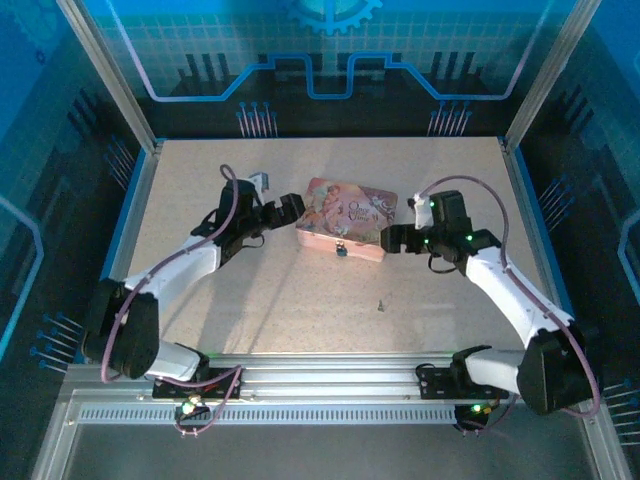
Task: Unlock the padlock with the key
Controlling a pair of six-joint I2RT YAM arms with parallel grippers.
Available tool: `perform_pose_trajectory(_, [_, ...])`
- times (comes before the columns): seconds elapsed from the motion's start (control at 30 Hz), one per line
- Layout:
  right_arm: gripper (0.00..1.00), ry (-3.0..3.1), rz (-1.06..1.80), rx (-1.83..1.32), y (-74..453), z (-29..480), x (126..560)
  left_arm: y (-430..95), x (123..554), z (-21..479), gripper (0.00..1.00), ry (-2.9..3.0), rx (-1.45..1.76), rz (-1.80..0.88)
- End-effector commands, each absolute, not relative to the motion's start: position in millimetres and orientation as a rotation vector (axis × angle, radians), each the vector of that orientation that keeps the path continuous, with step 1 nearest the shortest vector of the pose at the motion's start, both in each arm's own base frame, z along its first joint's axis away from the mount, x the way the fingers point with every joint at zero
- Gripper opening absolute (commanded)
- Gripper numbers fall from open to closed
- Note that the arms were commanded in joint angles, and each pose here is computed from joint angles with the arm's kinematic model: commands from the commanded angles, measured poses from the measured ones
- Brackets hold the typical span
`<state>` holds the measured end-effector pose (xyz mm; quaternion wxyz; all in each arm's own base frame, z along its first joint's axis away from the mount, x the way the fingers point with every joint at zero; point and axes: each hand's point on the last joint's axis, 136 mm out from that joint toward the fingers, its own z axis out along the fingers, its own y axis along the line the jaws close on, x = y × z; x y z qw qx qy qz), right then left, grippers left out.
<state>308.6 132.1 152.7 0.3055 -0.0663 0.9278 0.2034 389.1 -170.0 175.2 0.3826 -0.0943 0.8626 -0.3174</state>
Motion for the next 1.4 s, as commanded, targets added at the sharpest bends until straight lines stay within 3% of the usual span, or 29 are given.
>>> perform_pose_trajectory(0.0, [0.90,2.554,0.506,-0.130,134,136,279,-169,367,176,0.98,2.209,-0.232,-0.826])
perform_pose_trajectory(0.63, [0.84,2.826,0.369,-0.225,150,75,184,-184,284,129,0.98,2.318,-0.267,-0.932])
perform_pose_trajectory(1.1, [0.80,2.963,0.308,-0.379,159,47,156,-192,271,101,0.98,2.368,-0.295,-0.938])
perform_pose_trajectory(1.37, [0.73,2.952,0.233,-0.433,166,44,173,-194,273,98,0.98,2.374,-0.294,-0.938])
